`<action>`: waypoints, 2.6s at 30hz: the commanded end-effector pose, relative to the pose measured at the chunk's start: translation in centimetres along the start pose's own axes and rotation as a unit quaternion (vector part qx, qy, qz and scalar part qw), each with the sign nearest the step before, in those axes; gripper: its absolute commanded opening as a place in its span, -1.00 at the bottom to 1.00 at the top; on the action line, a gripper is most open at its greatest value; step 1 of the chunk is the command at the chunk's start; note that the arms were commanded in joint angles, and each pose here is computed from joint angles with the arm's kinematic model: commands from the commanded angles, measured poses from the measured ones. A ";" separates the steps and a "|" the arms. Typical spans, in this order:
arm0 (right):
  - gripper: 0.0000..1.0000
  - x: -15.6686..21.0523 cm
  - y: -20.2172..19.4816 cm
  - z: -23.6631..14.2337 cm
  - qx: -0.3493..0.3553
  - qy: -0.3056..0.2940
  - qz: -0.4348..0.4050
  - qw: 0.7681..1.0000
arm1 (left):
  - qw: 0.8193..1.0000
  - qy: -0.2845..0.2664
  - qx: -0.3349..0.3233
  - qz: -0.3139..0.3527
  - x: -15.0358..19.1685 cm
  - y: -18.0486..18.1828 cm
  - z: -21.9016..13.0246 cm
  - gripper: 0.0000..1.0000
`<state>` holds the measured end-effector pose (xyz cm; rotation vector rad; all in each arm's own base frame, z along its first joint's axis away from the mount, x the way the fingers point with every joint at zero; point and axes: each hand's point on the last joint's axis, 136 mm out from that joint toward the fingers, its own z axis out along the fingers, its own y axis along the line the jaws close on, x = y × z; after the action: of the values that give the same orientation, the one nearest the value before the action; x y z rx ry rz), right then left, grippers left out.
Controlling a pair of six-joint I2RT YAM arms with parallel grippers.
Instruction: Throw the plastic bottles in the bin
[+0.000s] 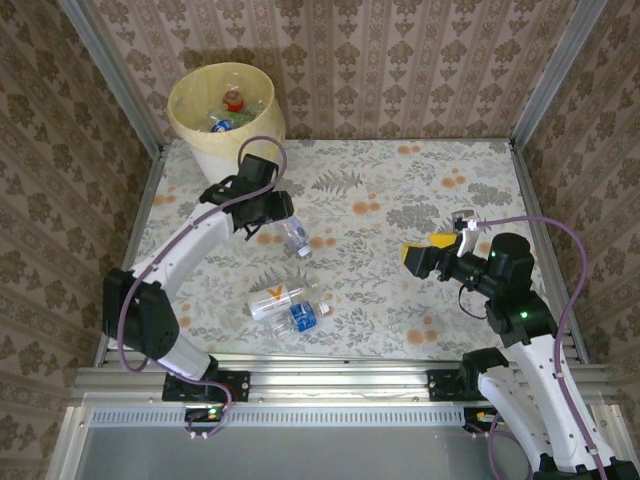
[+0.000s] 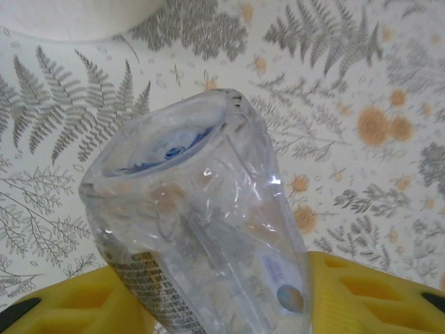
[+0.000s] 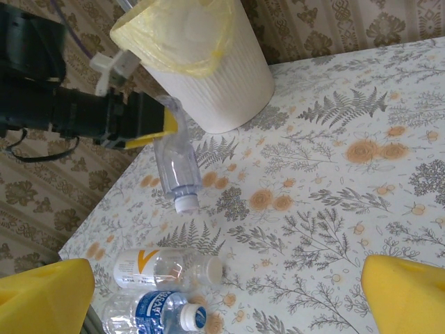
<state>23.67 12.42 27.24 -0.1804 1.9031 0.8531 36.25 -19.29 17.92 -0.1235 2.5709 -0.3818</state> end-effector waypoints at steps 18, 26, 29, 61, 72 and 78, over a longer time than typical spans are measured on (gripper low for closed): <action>1.00 0.5 -0.3 0.0 0.008 0.003 0.000 1.000 | 0.983 0.161 -0.076 -0.044 7.0 2.2 7.2 0.41; 1.00 0.5 -0.3 0.0 0.009 0.003 0.000 1.000 | 0.981 0.168 -0.078 -0.059 7.4 2.9 8.1 0.59; 1.00 0.5 -0.3 0.0 0.008 0.003 0.000 1.000 | 0.981 0.168 -0.074 -0.067 7.4 3.0 8.4 0.59; 1.00 0.6 -0.4 -0.1 0.011 0.003 0.000 1.000 | 0.984 0.143 -0.065 -0.083 6.6 3.9 10.9 0.04; 1.00 0.5 -0.5 -0.1 0.013 0.002 0.000 1.000 | 0.992 0.102 -0.036 -0.070 4.4 2.4 9.7 -0.06; 1.00 0.5 -0.5 -0.1 0.013 0.001 -0.001 1.000 | 0.997 0.068 -0.020 -0.038 3.0 0.9 7.5 -0.09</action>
<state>23.82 12.22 27.21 -0.1694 1.9033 0.8390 37.44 -20.43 7.30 -0.2963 2.7886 -0.3696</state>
